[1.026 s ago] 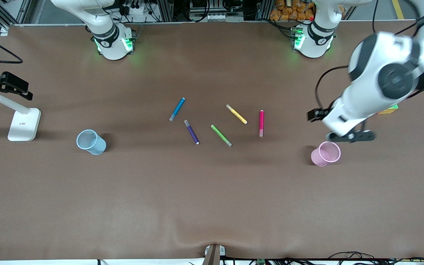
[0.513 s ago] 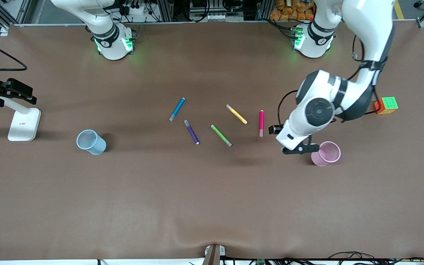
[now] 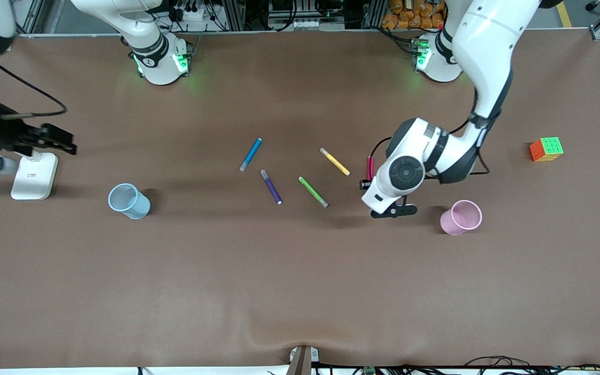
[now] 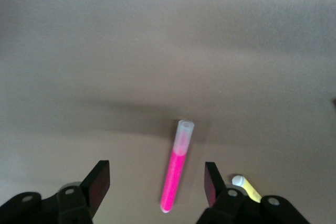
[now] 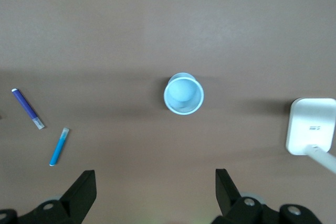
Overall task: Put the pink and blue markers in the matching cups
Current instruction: 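Grasp the pink marker with the left gripper while the right gripper reaches the blue marker, then carry the pink marker to the pink cup while the right gripper grasps blue, then drop the pink marker into the pink cup while the right gripper carries blue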
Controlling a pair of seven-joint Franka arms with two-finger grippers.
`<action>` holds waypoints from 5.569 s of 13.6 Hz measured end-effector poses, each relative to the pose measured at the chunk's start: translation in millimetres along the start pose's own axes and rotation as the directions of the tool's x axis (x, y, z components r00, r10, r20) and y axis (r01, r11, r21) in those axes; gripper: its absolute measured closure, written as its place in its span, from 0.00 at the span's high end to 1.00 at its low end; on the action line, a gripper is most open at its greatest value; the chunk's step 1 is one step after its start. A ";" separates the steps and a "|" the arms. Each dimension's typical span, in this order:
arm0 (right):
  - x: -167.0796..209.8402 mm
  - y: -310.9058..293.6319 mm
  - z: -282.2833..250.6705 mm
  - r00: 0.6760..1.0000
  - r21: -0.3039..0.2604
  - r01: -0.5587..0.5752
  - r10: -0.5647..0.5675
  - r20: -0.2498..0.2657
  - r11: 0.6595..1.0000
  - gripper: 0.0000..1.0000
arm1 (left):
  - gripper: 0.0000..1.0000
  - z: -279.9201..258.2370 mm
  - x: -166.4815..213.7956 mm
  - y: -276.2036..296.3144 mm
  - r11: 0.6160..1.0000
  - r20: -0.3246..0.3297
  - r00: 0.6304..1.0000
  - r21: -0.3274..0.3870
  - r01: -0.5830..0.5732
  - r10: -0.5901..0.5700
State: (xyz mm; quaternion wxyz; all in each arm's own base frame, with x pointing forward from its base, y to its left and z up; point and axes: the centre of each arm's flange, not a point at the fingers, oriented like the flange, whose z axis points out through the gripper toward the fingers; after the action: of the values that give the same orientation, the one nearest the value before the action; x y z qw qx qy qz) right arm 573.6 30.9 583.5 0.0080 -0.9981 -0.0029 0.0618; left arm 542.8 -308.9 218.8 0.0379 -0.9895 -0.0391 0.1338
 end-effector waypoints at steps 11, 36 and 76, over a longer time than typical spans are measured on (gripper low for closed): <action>17.4 -130.1 95.7 0.963 0.032 -0.255 0.251 0.095 0.966 1.00 | 0.43 37.4 0.9 13.2 1.000 0.016 1.000 -0.002 -0.016 0.016; -77.9 -260.3 395.8 0.834 0.007 -0.551 0.550 0.054 0.835 0.65 | 0.15 -124.1 24.5 -64.3 0.997 -0.154 0.986 0.024 0.074 -0.069; -8.0 -163.5 219.5 0.914 -0.052 -0.349 0.328 -0.237 0.936 0.16 | 0.15 -67.7 48.6 -196.6 0.915 -0.624 0.718 0.011 0.403 -0.309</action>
State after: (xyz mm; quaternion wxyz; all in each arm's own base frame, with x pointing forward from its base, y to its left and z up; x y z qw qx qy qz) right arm 537.7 197.7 369.3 -0.0490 -0.9833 0.1679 -0.0513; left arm 594.5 -113.6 288.0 0.1459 -0.9471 -0.2046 -0.1997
